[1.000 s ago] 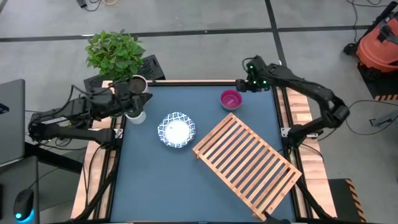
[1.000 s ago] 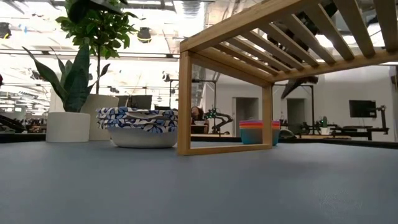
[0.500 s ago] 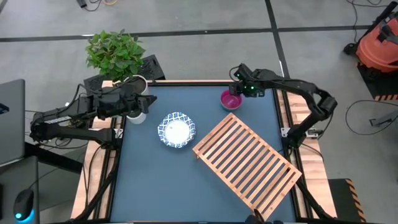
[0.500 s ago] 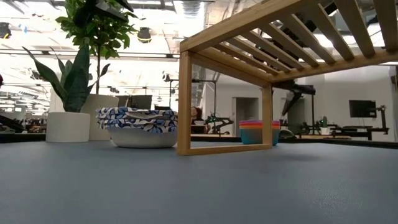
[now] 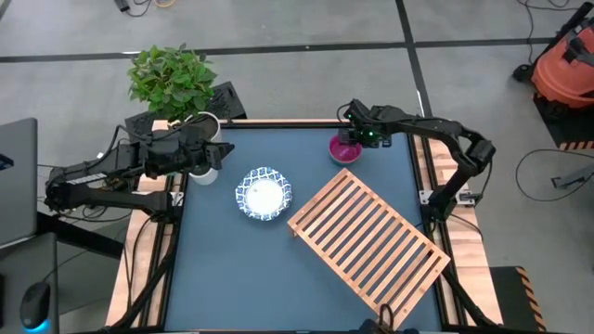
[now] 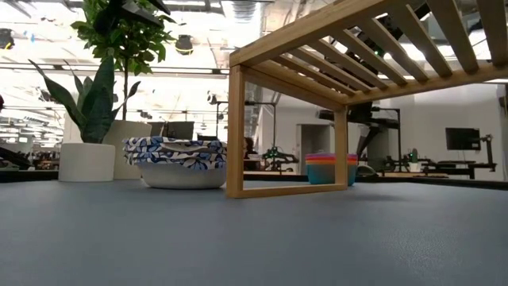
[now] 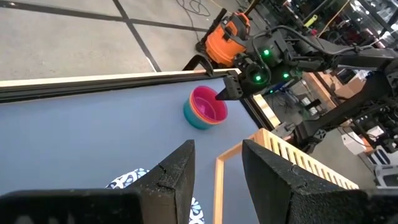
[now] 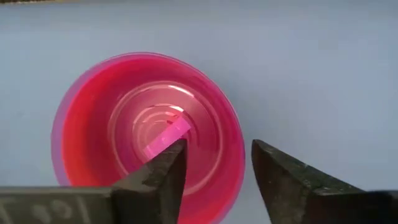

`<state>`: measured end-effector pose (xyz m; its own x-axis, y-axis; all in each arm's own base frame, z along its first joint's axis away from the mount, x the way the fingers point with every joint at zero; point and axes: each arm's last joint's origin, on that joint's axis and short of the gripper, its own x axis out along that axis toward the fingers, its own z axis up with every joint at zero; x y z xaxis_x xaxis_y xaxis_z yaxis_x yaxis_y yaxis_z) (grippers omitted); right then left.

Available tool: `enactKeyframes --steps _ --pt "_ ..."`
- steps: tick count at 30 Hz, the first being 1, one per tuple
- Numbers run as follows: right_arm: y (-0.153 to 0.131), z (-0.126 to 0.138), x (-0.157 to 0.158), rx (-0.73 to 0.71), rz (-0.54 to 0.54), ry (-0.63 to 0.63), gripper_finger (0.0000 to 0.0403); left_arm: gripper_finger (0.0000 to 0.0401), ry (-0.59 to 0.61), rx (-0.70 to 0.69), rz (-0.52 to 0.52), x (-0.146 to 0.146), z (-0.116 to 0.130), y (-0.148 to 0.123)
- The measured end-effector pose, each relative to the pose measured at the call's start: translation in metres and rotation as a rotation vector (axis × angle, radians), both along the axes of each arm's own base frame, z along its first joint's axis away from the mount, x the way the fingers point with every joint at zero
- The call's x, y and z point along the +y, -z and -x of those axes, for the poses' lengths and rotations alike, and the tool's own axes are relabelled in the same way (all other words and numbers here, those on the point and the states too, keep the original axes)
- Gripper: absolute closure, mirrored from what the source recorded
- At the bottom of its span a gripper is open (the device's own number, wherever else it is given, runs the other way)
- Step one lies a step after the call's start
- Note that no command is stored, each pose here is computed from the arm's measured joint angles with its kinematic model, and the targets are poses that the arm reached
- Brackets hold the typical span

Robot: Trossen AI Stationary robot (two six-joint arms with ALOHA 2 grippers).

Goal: Place and stack bowls onto a shelf
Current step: Put the small purple bowl on the shelf

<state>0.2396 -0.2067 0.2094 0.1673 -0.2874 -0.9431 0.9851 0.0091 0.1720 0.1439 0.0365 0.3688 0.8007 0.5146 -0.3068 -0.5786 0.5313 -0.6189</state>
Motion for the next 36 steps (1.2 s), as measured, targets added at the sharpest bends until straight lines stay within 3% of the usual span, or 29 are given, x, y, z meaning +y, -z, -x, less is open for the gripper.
enactKeyframes --steps 10,36 --pt "0.0001 0.0003 0.0000 0.012 0.006 -0.024 0.0305 0.0283 -0.001 0.001 0.000 0.0000 0.0000 0.0001" --pt "0.0013 0.0019 0.0021 0.037 -0.014 -0.036 0.0386 0.0283 -0.002 0.040 0.006 -0.0002 0.0013 0.0036"
